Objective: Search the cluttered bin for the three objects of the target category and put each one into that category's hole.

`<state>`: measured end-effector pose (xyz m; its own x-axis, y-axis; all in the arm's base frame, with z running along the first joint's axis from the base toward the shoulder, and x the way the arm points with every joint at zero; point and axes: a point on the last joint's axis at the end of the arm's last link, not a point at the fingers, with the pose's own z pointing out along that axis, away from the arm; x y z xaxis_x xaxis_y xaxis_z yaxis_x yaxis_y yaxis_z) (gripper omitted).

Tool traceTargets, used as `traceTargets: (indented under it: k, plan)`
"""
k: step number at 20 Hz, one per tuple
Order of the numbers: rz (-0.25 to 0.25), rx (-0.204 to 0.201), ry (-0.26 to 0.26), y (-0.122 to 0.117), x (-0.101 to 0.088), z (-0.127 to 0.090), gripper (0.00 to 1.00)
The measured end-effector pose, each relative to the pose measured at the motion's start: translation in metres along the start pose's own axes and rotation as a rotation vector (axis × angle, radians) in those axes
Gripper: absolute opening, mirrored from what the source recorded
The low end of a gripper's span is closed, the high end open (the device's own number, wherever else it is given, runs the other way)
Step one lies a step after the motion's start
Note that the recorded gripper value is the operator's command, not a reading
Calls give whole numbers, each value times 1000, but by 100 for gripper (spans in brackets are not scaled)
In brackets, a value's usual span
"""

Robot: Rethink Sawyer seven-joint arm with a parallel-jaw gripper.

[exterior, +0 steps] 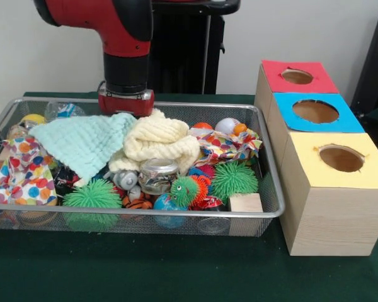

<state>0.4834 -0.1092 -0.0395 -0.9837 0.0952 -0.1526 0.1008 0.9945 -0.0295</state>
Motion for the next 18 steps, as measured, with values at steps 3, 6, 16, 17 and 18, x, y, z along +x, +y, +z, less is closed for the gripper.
traceTargets:
  k: [3, 6, 16, 17, 18]
  plan:
    - [24, -6, 9, 13, 4, -2, 100]
    - [39, -10, 14, 21, 8, -4, 100]
    - [126, 9, -15, 45, 3, -20, 100]
    - [133, 9, -16, 47, 2, -22, 100]
    - [138, 9, -15, 50, 2, -23, 100]
